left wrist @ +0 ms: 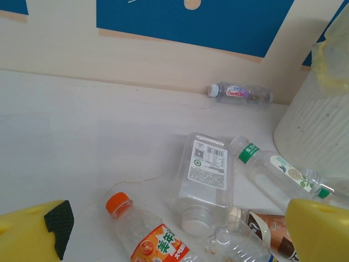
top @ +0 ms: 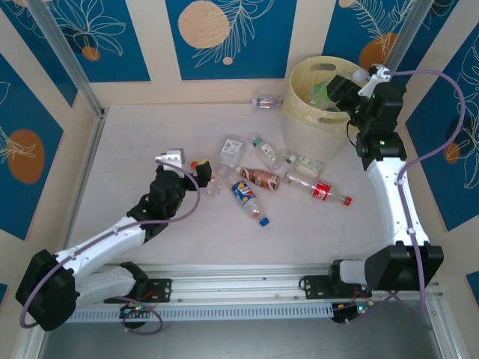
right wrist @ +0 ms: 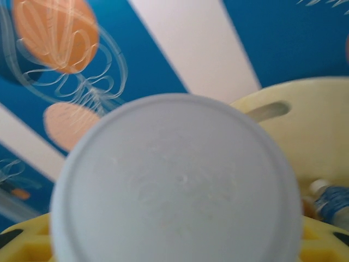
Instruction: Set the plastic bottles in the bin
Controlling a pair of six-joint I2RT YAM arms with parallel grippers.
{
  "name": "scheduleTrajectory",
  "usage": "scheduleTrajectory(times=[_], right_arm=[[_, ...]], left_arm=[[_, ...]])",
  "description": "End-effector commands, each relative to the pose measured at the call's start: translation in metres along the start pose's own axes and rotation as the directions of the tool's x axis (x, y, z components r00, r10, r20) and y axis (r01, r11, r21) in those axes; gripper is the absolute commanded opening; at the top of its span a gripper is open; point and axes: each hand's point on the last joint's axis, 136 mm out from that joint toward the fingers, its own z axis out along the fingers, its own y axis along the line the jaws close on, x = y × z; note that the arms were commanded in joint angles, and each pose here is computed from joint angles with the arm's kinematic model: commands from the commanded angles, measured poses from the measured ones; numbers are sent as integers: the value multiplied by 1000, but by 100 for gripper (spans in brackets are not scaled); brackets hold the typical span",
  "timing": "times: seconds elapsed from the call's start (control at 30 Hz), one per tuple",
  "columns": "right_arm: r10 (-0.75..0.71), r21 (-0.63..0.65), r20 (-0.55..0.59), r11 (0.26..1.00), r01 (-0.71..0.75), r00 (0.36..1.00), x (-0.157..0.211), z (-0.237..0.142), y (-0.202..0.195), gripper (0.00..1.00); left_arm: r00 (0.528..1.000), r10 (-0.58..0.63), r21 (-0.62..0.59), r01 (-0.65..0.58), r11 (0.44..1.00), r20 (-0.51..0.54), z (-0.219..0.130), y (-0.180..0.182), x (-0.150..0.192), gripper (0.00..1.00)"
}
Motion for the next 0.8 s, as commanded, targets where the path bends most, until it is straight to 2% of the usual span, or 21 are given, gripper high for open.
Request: scheduleTrajectory(times=[0.0,0.2,0.4,0.57,0.77], right_arm=[[-133,151,96,982,117,986,-40,11,-20,45],[-244,315,-44,917,245,969,-35,33,-54,46],[-278,424,-231,834,354,932,-19,43,-85,48],[-273,476,-347,773,419,897,-1,43,-109,49],[-281,513,-419,712,480,863,5,48,-123,52]], left_arm=[[999,-32,-12,32,999,10,-5,9,-1,100],[997,-76,-46,77,996,20,-11,26,5,100],[994,-106,-61,107,992,20,-17,37,7,100],[992,-125,-76,125,989,11,-18,43,12,100],[990,-141,-73,141,987,7,-17,44,13,100]])
